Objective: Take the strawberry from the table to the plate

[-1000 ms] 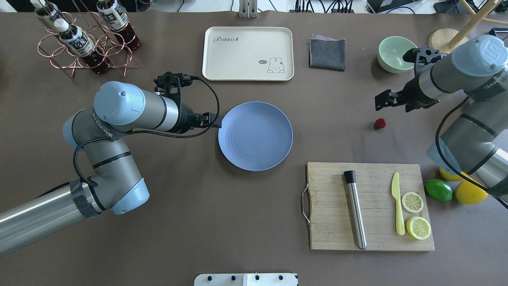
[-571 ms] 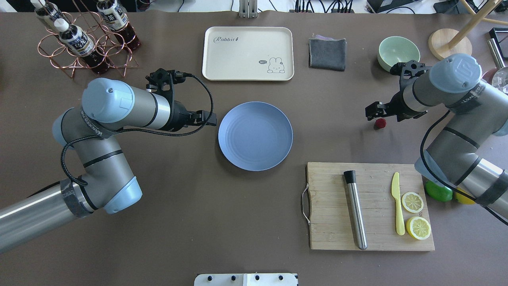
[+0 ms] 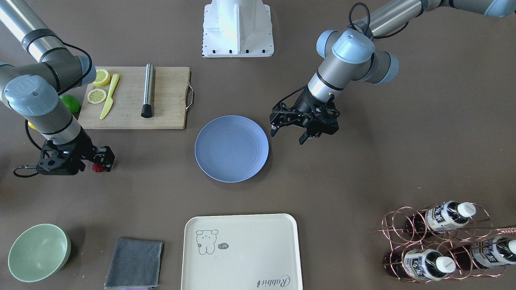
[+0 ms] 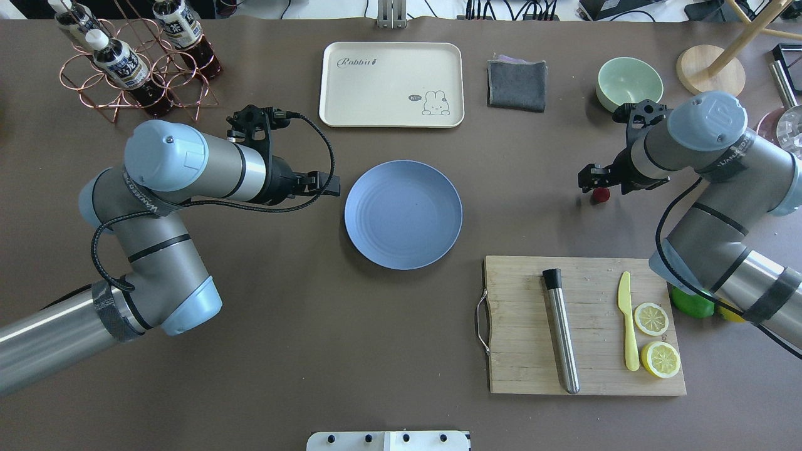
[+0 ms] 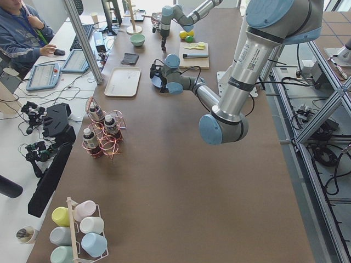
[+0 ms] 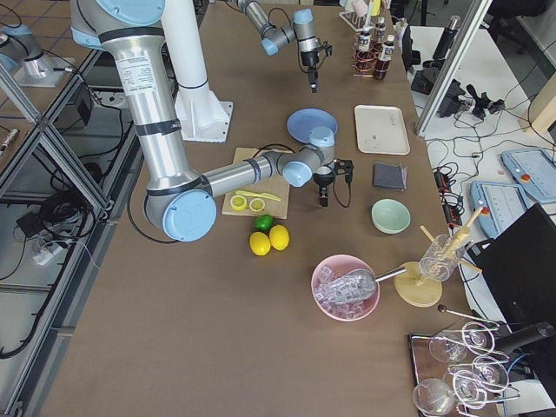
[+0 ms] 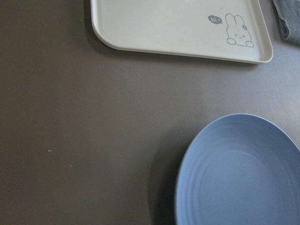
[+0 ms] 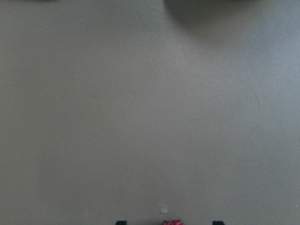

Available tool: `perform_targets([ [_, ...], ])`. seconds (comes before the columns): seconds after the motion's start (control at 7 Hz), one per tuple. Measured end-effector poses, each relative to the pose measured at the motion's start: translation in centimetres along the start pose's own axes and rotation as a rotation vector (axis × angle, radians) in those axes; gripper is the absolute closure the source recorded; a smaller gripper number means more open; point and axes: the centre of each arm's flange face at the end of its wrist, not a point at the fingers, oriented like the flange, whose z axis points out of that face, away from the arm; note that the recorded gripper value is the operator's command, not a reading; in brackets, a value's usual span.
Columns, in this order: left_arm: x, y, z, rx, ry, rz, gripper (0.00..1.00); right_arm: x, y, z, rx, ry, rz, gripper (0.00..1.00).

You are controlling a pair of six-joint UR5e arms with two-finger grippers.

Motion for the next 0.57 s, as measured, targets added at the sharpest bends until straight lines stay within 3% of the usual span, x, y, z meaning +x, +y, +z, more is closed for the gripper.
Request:
perform_targets([
  [0.29, -4.8, -2.3, -3.3, -0.021, -0.016, 0.006, 0.02, -1.9, 0.2, -0.1, 0.01, -0.008, 0.037, 1.0],
  [0.57, -15.7, -7.6, -11.4, -0.063, -0.053, 0.08, 0.02, -6.8, -0.7, -3.0, 0.014, -0.028, 0.098, 1.0],
])
